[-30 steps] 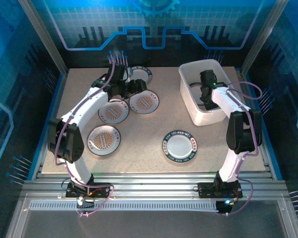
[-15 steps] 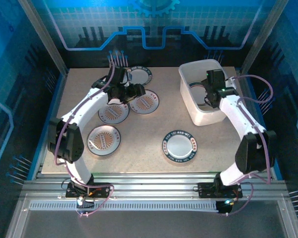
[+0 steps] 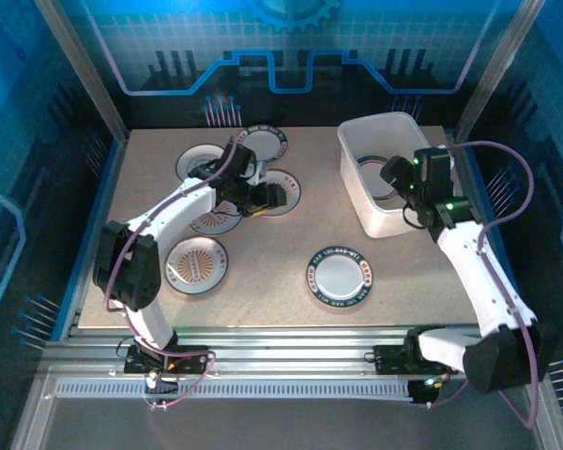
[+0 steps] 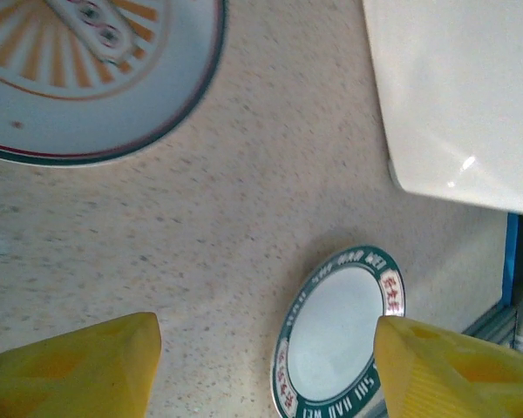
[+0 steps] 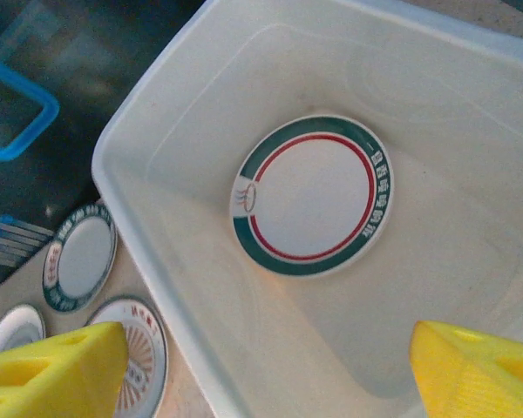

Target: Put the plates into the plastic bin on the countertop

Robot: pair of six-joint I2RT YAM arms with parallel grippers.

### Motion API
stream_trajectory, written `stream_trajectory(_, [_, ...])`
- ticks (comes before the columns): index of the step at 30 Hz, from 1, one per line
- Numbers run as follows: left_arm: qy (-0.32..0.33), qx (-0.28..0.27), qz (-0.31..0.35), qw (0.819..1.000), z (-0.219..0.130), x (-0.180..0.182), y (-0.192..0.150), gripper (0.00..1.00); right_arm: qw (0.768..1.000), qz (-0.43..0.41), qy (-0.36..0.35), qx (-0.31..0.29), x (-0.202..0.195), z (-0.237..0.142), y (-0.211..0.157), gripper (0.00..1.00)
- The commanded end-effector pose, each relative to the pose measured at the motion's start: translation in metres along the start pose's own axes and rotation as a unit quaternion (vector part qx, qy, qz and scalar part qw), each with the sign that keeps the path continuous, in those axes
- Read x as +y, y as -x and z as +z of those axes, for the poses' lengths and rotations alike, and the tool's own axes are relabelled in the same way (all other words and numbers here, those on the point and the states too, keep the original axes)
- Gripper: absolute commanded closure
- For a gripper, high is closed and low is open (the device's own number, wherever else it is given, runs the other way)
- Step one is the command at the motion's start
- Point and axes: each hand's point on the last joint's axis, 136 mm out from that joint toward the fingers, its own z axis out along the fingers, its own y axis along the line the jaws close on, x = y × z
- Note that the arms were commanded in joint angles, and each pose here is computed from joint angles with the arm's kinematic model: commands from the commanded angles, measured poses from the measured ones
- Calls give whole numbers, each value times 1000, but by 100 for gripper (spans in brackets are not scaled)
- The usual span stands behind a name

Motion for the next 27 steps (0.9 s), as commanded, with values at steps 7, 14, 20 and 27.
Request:
stream_trajectory(7, [-18, 93, 46, 994, 39, -16, -55, 33, 992, -54, 22, 108, -35, -52, -76, 28])
stream_trajectory(14, [-28, 134, 43, 990, 65, -21, -71, 33, 988, -18, 27, 150, -62, -49, -124, 40])
stream_trajectory(20, [-30, 165, 42, 985, 81, -23, -78, 33, 984, -24, 32, 174, -60, -43, -139, 40])
stream_trajectory(27, [-20, 187, 29, 982, 96, -17, -84, 33, 983, -24, 38, 178, -60, -36, -145, 40])
